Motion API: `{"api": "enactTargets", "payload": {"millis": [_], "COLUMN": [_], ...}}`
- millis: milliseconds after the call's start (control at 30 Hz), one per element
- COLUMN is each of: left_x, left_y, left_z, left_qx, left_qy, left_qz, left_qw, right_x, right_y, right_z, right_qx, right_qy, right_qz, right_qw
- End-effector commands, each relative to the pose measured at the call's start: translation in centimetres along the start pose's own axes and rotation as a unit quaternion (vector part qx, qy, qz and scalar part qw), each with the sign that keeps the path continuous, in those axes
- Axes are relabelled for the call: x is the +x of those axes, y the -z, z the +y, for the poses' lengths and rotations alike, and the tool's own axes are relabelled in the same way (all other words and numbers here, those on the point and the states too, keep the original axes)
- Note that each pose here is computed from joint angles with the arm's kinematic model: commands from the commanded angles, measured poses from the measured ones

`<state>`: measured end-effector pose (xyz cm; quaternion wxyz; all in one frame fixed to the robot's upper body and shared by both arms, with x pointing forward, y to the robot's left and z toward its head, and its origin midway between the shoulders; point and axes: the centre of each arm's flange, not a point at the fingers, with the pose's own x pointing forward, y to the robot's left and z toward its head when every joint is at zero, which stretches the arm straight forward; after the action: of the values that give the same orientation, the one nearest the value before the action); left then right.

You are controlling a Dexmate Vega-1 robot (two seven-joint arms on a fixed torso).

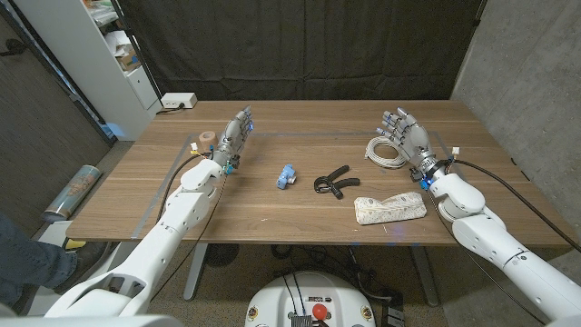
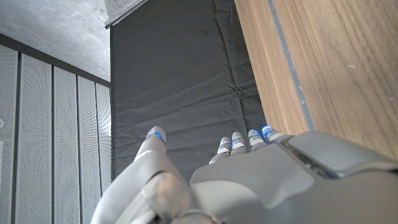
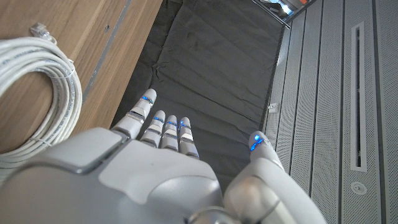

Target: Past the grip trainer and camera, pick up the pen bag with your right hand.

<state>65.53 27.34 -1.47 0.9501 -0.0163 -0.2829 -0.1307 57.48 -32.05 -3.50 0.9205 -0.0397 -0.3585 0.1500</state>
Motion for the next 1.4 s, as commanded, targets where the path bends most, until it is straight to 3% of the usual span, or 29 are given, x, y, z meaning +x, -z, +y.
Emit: {"api": "enactTargets", "payload": {"millis": [33,700,1400], "left_x": [-0.2,0.0,-0.4], "left_y": [0.3,-0.1,0.0], "left_z": [-0.6,-1.6,-2.0], "left_qx": [-0.007,-0.002,0.005], "left_qy": [0.003,0.011,0.013], "left_qz": [0.001,0.001,0.008], "left_qw": [1.0,1.0,1.0], "right_x": [-0.7,-2.7,-4.3], "right_y": [-0.5,-1.2,-2.1], "right_z": [-0.1,-1.2,-1.5], "right_qx": [0.004,-0.005,-0.015], "right_qy": [-0.008,-0.002,-0.023], "right_qz": [-0.013,-0.015,-0.022], "right_qw": [0.9999,0.9999,0.9994]}}
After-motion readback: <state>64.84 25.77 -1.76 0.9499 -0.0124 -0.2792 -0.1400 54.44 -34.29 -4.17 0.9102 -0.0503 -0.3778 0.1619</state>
